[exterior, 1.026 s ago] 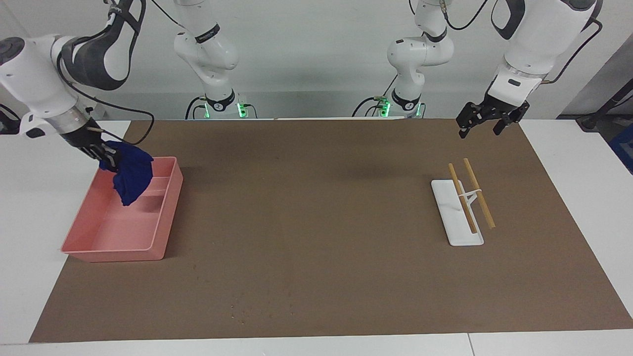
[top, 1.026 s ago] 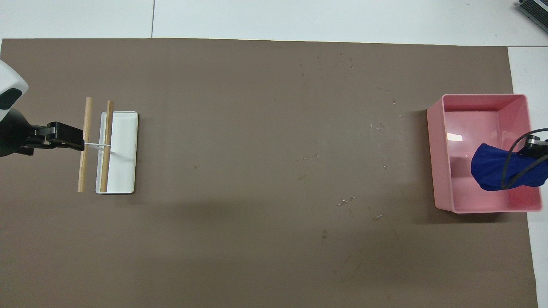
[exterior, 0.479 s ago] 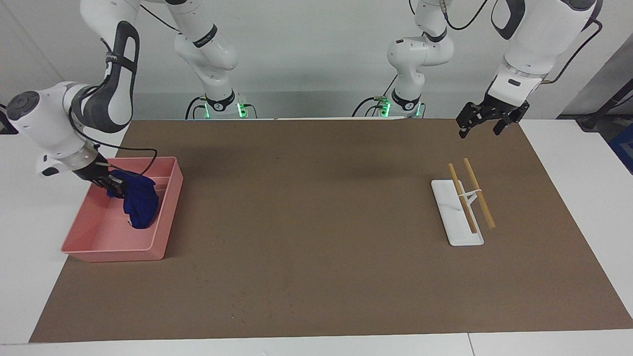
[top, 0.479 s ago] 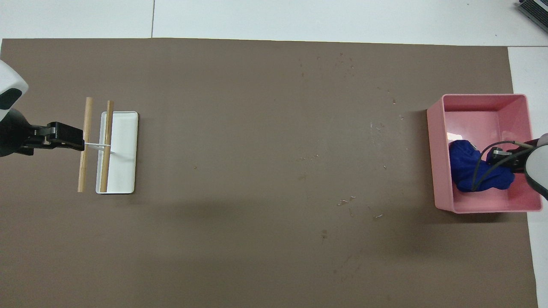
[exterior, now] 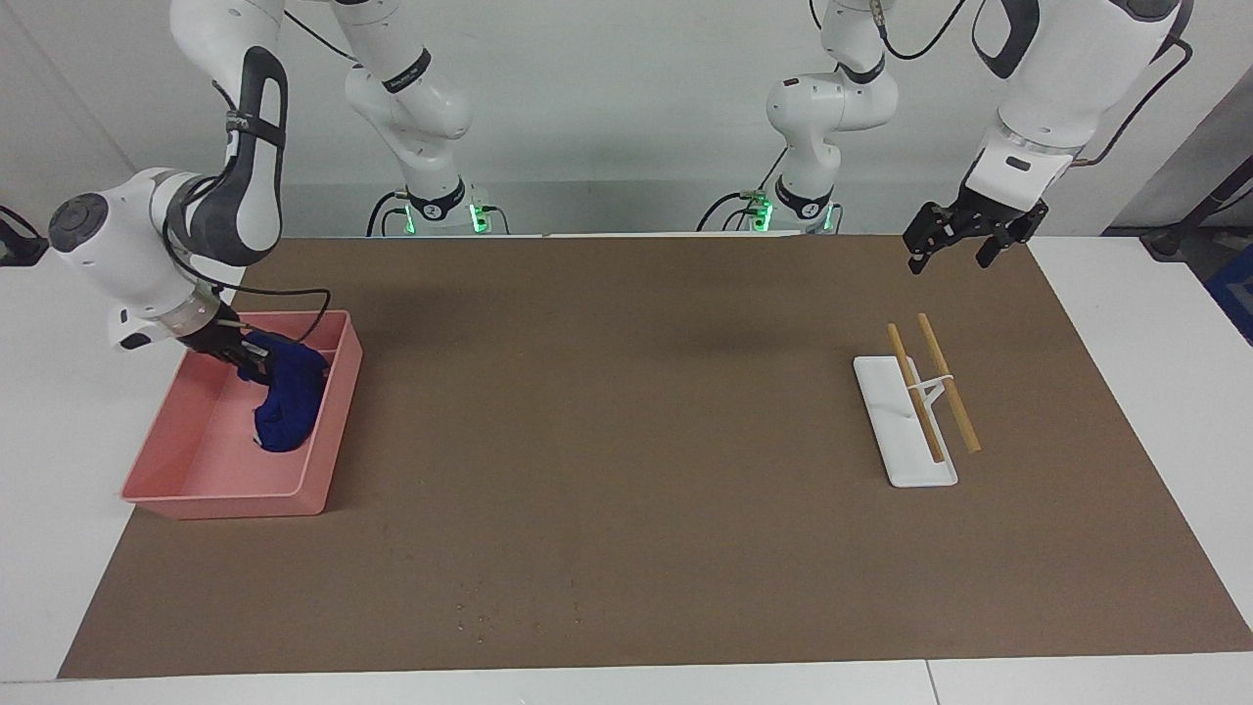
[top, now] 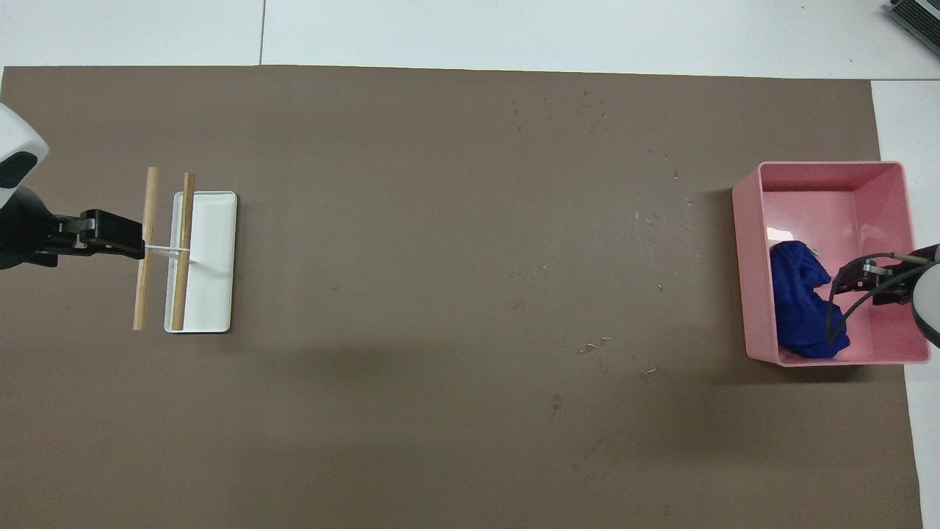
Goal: Wipe water with towel using both arms
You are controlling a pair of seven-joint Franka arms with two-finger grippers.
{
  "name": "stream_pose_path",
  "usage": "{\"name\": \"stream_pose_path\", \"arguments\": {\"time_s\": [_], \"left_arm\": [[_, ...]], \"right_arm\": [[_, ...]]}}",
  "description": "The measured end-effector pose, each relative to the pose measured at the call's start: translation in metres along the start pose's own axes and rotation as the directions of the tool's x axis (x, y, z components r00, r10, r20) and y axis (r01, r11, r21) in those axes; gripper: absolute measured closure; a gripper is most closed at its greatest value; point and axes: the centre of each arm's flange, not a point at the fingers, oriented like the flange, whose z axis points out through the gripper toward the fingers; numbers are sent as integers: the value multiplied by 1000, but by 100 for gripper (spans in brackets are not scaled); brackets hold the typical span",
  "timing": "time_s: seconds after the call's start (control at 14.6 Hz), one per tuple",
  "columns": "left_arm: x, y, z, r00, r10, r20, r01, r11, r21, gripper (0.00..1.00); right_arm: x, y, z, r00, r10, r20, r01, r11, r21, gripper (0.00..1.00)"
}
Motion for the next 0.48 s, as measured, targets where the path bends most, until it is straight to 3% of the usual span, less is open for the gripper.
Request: {"name": "stream_pose_path", "arguments": {"time_s": [0.14,0.34,0.48], "left_arm": [[0,0,0,1000,0,0,0,1000,0,0],[0,0,0,1000,0,0,0,1000,0,0],[0,0,0,1000,0,0,0,1000,0,0]], "right_arm": [[0,-13,-34,999,-24,-26,24,1000,-10,3],[-6,-45,-85,996,-36,-83,34,999,-20,1],[-13,-70,-114,996,-23,-90,21,1000,-21,1]]}}
